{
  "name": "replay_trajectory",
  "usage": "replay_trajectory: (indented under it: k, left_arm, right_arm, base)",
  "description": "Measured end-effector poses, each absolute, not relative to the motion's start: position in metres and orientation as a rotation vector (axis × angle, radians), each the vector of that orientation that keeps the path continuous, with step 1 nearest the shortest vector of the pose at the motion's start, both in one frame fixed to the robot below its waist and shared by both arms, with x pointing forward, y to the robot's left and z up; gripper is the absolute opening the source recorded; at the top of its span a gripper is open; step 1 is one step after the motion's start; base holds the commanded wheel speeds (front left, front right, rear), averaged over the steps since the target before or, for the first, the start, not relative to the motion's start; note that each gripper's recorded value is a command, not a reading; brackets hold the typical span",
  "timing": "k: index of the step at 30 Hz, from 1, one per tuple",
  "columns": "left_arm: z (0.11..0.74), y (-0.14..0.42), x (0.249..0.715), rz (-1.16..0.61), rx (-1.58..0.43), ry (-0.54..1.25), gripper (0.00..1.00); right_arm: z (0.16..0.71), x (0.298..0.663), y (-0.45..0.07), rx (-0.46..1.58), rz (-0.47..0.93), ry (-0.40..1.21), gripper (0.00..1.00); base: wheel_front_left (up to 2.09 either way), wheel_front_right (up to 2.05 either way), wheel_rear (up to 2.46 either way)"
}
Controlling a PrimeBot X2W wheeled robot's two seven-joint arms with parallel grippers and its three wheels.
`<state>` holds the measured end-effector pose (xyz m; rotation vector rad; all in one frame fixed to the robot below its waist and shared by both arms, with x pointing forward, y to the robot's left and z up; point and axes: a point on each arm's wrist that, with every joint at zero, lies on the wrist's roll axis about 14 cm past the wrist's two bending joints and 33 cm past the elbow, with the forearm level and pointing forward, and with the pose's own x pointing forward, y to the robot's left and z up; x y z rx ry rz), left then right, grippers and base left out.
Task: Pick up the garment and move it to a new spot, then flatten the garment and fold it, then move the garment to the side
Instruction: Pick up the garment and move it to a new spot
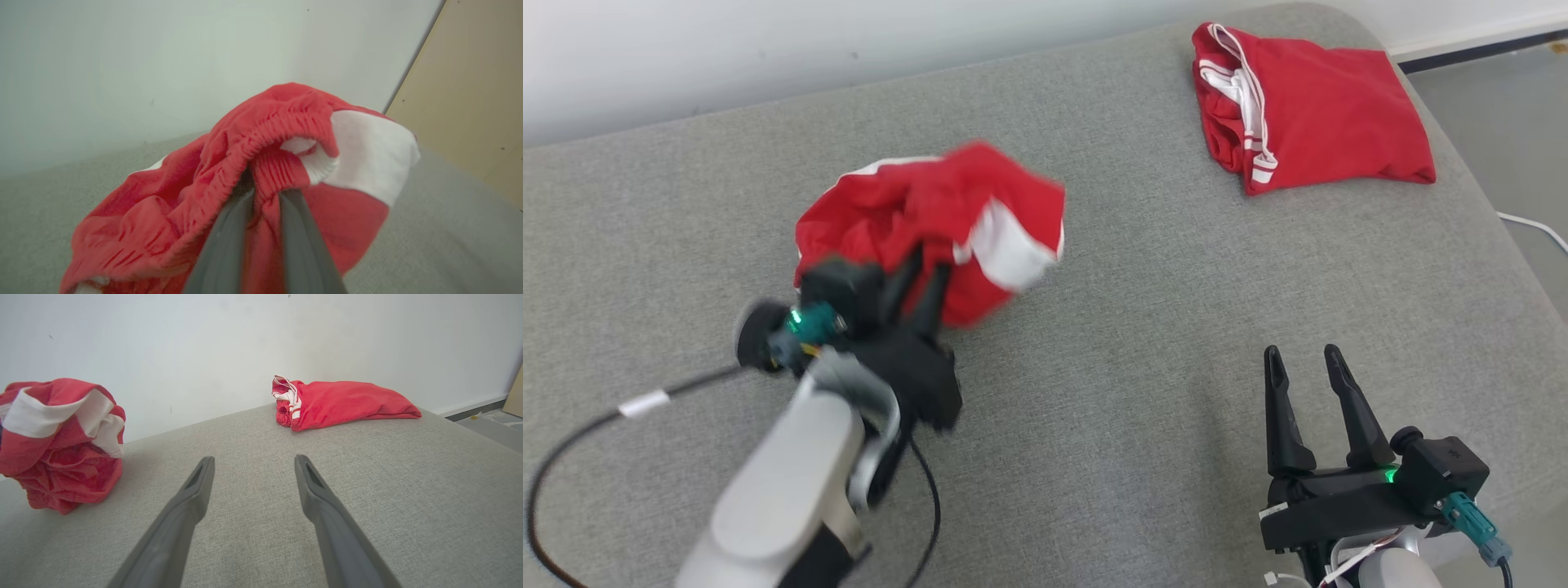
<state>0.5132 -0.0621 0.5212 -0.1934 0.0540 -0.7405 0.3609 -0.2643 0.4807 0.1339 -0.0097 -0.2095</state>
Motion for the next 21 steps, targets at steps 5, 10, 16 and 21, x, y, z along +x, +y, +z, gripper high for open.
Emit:
replay_trajectory:
  k: [5, 10, 16, 21]
  left_arm:
    - [0.469, -0.059, 0.487, -0.74, -0.182, 0.19, 0.0]
    - [0.449, -0.064, 0.461, -0.771, -0.164, 0.227, 1.0]
    - [0.485, -0.06, 0.461, -0.762, -0.19, 0.104, 1.0]
    - [0.498, -0.038, 0.454, -0.714, -0.186, 0.063, 1.0]
  right_arm:
    - [0.481, 0.365, -0.259, 0.138, -0.192, -0.013, 1.0]
    - [0.483, 0.37, -0.252, 0.144, -0.167, -0.021, 1.0]
    - [0.487, 0.371, -0.245, 0.143, -0.146, -0.034, 1.0]
    - [0.49, 0.372, -0.238, 0.138, -0.123, -0.042, 1.0]
  base:
    - [0.0, 0.0, 0.0]
    - [0.0, 0.0, 0.0]
    - [0.0, 0.0, 0.0]
    - [0.0, 0.0, 0.0]
